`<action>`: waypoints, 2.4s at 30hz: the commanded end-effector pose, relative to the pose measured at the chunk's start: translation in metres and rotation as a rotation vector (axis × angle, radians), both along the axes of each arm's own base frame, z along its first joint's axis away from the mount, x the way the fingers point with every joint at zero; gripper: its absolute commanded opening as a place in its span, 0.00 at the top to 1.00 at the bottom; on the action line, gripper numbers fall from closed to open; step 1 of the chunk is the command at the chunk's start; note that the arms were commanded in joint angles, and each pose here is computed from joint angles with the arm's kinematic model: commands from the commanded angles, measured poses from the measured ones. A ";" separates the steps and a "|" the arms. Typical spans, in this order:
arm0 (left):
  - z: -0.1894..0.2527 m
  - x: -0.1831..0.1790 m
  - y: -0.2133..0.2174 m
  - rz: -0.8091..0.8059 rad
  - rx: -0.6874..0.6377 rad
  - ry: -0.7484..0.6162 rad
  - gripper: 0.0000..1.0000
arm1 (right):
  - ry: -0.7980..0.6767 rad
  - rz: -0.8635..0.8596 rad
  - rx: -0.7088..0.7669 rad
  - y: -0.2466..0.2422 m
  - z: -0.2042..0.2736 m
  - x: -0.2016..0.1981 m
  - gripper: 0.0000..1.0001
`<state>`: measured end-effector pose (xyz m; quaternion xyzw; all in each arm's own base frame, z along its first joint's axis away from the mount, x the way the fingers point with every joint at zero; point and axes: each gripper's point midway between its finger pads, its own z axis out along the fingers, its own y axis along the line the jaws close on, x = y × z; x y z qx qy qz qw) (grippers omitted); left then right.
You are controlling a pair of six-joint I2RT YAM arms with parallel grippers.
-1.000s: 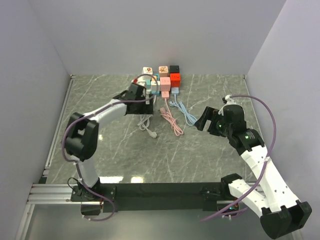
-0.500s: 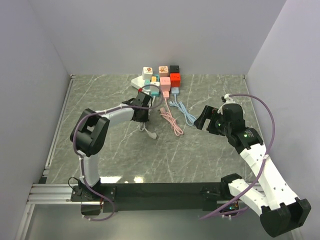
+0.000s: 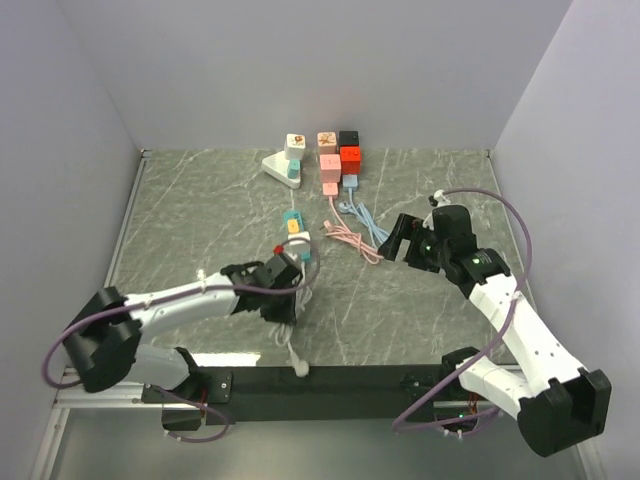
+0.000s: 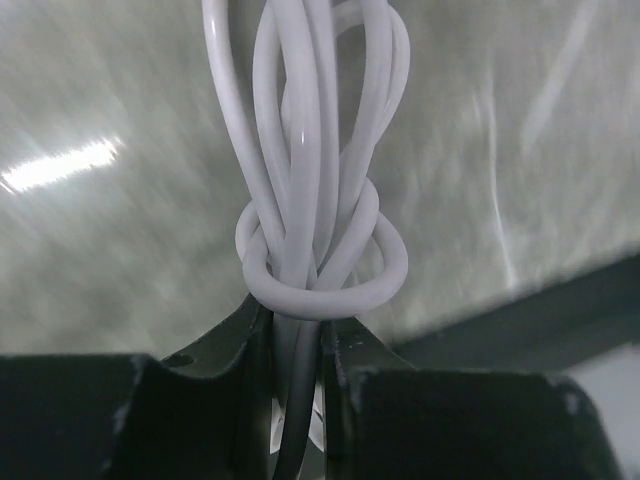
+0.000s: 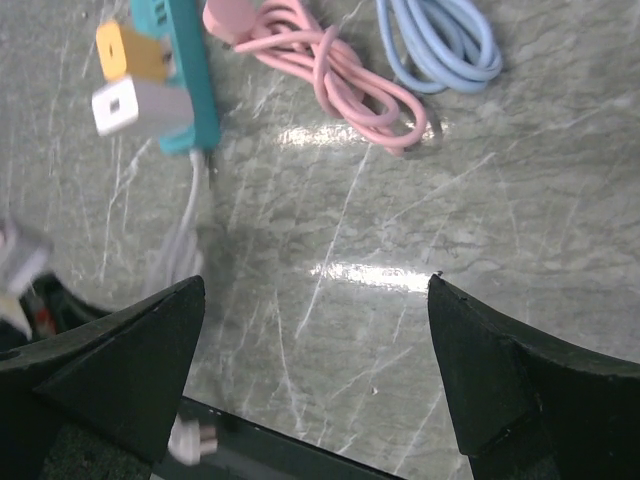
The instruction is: Pull the plug off the socket
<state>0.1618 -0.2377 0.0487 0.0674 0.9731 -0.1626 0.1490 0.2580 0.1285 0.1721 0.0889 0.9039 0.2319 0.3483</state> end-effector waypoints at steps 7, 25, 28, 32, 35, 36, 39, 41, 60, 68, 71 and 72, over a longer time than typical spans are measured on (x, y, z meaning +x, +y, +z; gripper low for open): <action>-0.007 -0.103 0.008 -0.003 -0.077 0.231 0.91 | 0.023 0.151 0.003 0.049 -0.014 0.004 0.02; 0.189 0.050 0.044 0.489 -0.304 -0.450 0.01 | -0.008 0.252 -0.138 0.122 -0.005 0.018 0.01; 0.194 0.072 0.077 0.598 -0.294 -0.501 0.01 | -0.026 0.278 -0.190 0.139 0.000 0.029 0.01; 0.200 0.094 0.100 0.653 -0.324 -0.544 0.01 | -0.017 0.309 -0.248 0.163 -0.001 0.038 0.01; 0.188 0.107 0.108 0.662 -0.299 -0.520 0.01 | -0.028 0.328 -0.267 0.181 0.001 0.045 0.02; 0.188 0.115 0.113 0.676 -0.306 -0.532 0.01 | -0.037 0.319 -0.289 0.187 0.000 0.053 0.03; 0.159 0.123 0.120 0.676 -0.281 -0.481 0.01 | -0.051 0.322 -0.375 0.203 -0.004 0.061 0.05; 0.142 0.126 0.124 0.681 -0.271 -0.448 0.01 | -0.042 0.325 -0.398 0.211 -0.009 0.065 0.05; 0.115 0.112 0.135 0.715 -0.337 -0.407 0.01 | 0.140 0.423 -0.465 0.246 -0.098 0.055 0.50; 0.098 0.118 0.118 0.653 -0.387 -0.373 0.01 | 0.190 0.565 -0.210 0.258 -0.087 0.029 1.00; 0.096 0.124 0.111 0.631 -0.420 -0.367 0.01 | 0.133 0.662 -0.035 0.264 -0.060 0.015 1.00; 0.096 0.126 0.109 0.630 -0.431 -0.368 0.01 | 0.100 0.696 0.015 0.268 -0.051 0.016 1.00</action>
